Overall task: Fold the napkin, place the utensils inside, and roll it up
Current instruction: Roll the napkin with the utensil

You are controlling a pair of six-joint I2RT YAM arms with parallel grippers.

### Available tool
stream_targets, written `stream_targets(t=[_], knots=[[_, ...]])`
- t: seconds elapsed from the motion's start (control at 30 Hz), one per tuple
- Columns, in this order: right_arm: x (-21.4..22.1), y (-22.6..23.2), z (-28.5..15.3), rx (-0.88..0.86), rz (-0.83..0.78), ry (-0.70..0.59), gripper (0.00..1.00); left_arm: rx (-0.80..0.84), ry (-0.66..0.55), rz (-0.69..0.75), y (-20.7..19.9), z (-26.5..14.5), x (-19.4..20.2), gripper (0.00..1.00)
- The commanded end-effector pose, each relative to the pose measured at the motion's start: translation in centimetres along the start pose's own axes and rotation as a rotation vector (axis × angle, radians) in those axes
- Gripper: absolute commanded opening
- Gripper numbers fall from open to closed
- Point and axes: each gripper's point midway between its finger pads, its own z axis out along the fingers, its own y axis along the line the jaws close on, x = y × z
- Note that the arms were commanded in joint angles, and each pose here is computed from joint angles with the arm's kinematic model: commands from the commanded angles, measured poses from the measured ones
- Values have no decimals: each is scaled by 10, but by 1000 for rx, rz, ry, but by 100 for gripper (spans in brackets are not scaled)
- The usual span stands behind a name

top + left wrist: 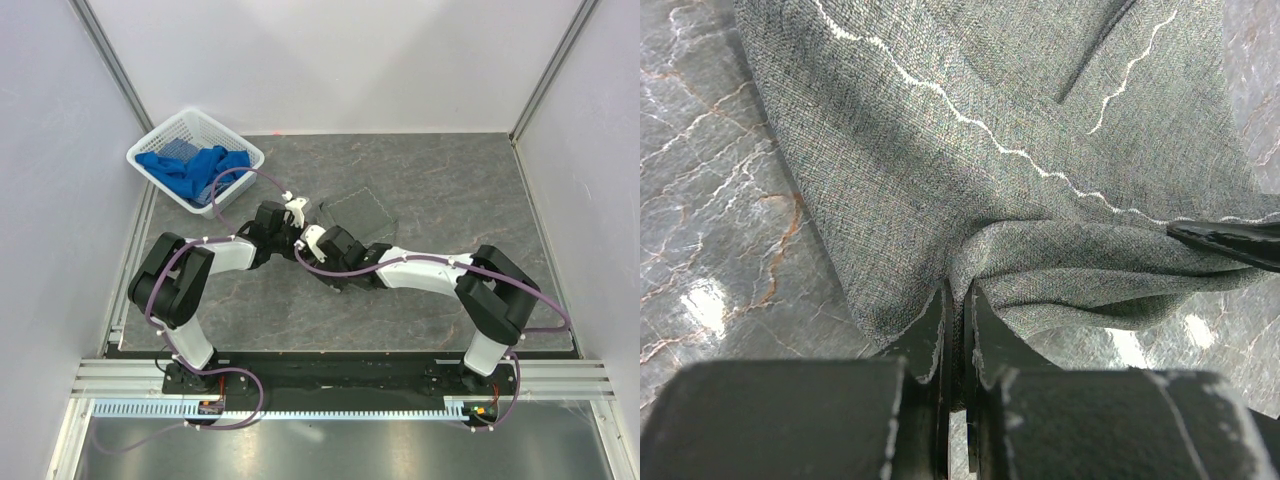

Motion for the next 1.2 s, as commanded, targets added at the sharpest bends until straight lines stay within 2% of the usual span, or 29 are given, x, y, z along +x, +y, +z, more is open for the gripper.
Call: stream_targets(t=[0.0,0.17,0.33,0.6,0.67,0.7,0.73,0.8,0.9,0.93,1.0,1.03,1.17], knots=[[9,-9,10,114,-31,30,74,3,9,23,-4,-7,-3,2],[17,-11,14,191,-61,42,68,7,5,26,-6,-7,-5,2],[20,-14,16,252,-55,45,53,13,3,28,-7,-8,-7,2],[10,-11,14,265,-35,2,48,33,-8,21,-13,-11,-13,2],[8,-10,12,252,-31,-7,45,38,-15,20,-15,-12,-16,7],[7,-7,13,232,-29,-11,37,41,-19,17,-16,-12,-18,10],[6,-5,13,222,-29,-15,32,41,-19,16,-17,-13,-18,16],[8,-1,15,196,-32,-7,20,42,-32,15,-19,-15,-22,21],[12,5,19,155,-29,9,9,33,-50,18,-20,-20,-28,35],[14,11,21,117,-25,12,7,28,-57,20,-20,-22,-30,44],[16,11,21,77,-10,29,0,-2,-59,19,-16,-25,-29,53],[18,12,22,57,-2,40,0,-9,-69,22,-16,-28,-31,60],[14,19,20,-67,38,48,0,-57,-94,22,-9,-37,-32,72]])
